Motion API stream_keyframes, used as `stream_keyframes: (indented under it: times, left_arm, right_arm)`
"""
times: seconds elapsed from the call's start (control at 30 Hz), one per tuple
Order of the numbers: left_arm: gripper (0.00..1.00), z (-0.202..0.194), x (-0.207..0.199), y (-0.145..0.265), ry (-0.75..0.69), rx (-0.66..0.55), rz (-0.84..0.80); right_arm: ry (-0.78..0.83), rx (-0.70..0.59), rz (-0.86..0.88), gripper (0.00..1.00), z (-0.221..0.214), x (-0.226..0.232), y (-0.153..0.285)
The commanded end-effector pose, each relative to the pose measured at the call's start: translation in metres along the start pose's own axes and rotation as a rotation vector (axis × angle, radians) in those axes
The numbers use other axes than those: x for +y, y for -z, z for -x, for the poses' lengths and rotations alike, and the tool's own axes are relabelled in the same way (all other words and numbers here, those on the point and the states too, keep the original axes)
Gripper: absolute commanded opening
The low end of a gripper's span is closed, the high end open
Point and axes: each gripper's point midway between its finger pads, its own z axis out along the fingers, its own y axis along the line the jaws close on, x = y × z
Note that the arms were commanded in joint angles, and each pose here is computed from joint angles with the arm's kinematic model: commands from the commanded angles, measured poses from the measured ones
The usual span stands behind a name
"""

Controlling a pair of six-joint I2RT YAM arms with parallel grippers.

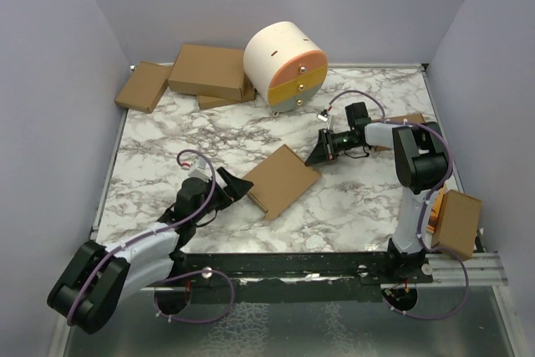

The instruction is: Fold the paper box

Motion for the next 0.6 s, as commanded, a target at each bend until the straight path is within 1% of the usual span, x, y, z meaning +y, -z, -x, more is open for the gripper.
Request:
stream_keyframes:
  times: [0.0, 0.33, 0.57]
  left_arm:
    - [0.89, 0.0056, -0.0066, -0.0007, 0.061, -0.034, -0.035]
    - [0.89, 0.0071, 0.0012, -0.0034, 0.162, -0.074, -0.029]
    - [0.89, 0.0120, 0.0017, -0.0092, 0.180, -0.102, -0.030]
  right_arm:
    - [-0.040, 0.018, -0.061, 0.13, -0.0169, -0.0253, -0.0027]
    - [-0.073, 0.021, -0.084, 0.11, -0.0211, -0.0332, -0.0012]
    - [-0.078, 0.024, -0.074, 0.11, -0.0230, -0.0335, -0.0019]
